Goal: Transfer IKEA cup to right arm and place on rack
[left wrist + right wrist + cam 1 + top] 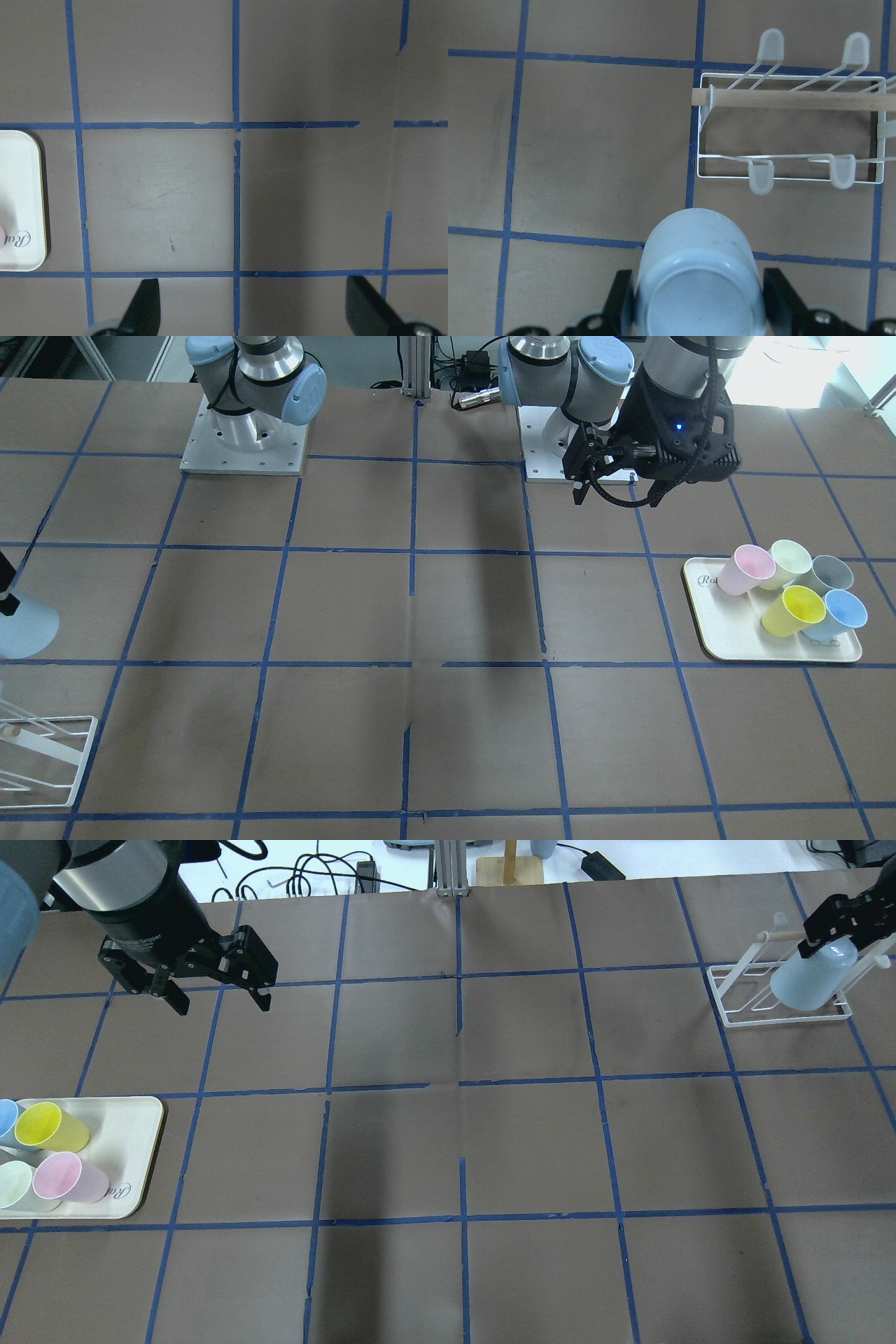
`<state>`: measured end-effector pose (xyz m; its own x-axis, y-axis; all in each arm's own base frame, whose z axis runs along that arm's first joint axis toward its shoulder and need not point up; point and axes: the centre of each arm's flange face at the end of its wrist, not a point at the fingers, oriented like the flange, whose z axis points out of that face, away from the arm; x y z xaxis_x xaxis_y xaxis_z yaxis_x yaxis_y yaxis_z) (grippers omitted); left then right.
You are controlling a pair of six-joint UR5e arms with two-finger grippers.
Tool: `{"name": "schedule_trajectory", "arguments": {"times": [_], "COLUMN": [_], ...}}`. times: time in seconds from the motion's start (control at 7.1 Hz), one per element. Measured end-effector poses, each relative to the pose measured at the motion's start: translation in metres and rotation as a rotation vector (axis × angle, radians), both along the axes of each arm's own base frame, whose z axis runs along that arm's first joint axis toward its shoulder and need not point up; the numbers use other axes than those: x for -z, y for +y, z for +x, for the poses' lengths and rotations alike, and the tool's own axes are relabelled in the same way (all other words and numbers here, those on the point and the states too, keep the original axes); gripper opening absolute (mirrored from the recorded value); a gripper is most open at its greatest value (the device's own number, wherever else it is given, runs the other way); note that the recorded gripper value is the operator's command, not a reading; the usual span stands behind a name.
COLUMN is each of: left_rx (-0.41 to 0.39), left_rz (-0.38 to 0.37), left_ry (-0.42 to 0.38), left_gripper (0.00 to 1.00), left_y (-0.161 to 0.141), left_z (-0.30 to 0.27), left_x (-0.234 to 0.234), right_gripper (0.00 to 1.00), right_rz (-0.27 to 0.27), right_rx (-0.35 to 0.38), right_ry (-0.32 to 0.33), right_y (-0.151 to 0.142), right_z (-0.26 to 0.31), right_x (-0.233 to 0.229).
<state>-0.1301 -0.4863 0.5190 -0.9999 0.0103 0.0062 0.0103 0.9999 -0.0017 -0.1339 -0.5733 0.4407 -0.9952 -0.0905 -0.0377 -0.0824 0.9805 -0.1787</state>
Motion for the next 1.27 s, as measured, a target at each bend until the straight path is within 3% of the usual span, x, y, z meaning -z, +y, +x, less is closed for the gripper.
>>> {"name": "schedule_trajectory", "arguments": {"times": [0.56, 1.27], "left_rx": [0.045, 0.056], "left_rz": [-0.003, -0.017], "left_ry": [-0.001, -0.005], "left_gripper": [1.0, 1.0], "left_y": [0.002, 0.008], "left_z": [0.001, 0.001], "left_x": [0.001, -0.003], "right_gripper": [0.25, 0.25], "right_rz": [0.005, -0.014], "right_rx": [-0.039, -0.068], "right_ry": [0.006, 0.021], "right_y": [-0.03, -0.045], "right_z": [-0.026, -0.036], "right_x": [0.024, 0.043]}}
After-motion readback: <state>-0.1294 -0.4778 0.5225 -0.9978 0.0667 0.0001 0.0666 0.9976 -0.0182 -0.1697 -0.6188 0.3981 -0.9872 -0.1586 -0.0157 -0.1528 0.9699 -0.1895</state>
